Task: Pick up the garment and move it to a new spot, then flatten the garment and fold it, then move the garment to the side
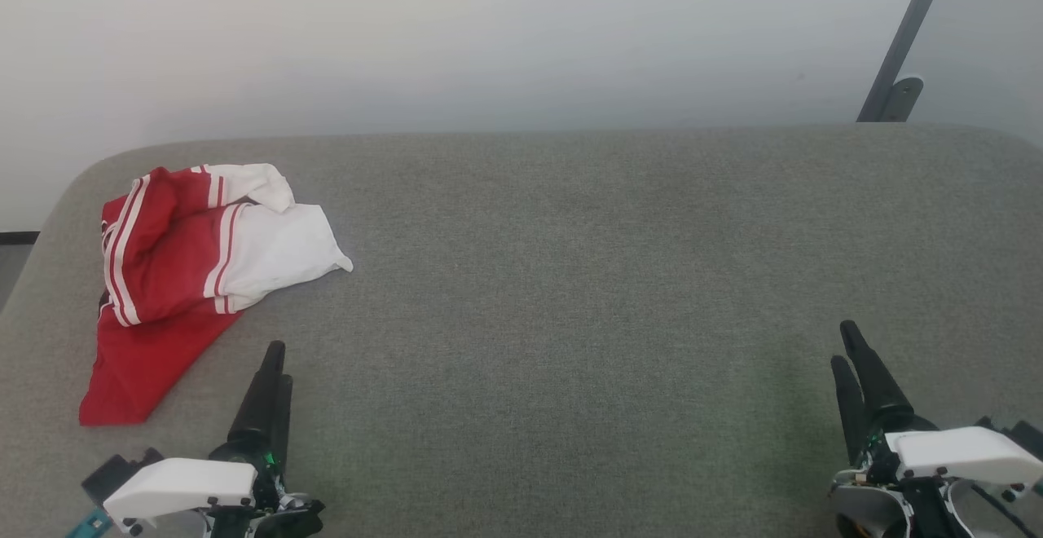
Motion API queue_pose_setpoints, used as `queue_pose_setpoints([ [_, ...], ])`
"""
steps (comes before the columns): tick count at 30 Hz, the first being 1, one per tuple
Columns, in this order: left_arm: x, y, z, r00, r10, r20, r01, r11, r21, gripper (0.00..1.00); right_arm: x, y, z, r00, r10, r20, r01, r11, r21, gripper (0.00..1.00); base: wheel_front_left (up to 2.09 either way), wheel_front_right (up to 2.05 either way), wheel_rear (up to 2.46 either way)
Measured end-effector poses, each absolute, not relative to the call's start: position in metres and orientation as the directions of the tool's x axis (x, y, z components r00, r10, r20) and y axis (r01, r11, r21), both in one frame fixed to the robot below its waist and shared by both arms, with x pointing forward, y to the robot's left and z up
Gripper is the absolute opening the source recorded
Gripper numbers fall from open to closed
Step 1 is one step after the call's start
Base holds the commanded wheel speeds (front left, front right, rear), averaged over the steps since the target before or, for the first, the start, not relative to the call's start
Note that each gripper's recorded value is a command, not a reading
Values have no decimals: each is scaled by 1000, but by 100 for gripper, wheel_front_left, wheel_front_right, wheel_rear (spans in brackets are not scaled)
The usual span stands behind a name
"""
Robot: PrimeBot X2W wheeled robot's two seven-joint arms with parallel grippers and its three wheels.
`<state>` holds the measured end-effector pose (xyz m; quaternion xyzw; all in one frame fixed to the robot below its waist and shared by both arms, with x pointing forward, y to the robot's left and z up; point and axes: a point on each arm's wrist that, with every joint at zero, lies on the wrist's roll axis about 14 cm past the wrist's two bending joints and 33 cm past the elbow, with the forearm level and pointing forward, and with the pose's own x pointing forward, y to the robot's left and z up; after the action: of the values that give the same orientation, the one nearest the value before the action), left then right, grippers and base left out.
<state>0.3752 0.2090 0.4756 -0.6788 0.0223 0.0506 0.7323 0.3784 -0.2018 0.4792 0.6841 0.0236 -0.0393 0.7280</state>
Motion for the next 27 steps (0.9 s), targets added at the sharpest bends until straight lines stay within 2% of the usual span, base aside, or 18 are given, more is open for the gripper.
queue_pose_setpoints([
  [14,380,220,487,993,93,-67,-98,384,-918,100,389,-206,496,998,-41,-40,52,336,940,100,0,0,0],
  [27,382,220,501,995,100,-30,-88,654,-751,100,391,-208,511,999,-33,7,16,653,757,100,0,0,0],
])
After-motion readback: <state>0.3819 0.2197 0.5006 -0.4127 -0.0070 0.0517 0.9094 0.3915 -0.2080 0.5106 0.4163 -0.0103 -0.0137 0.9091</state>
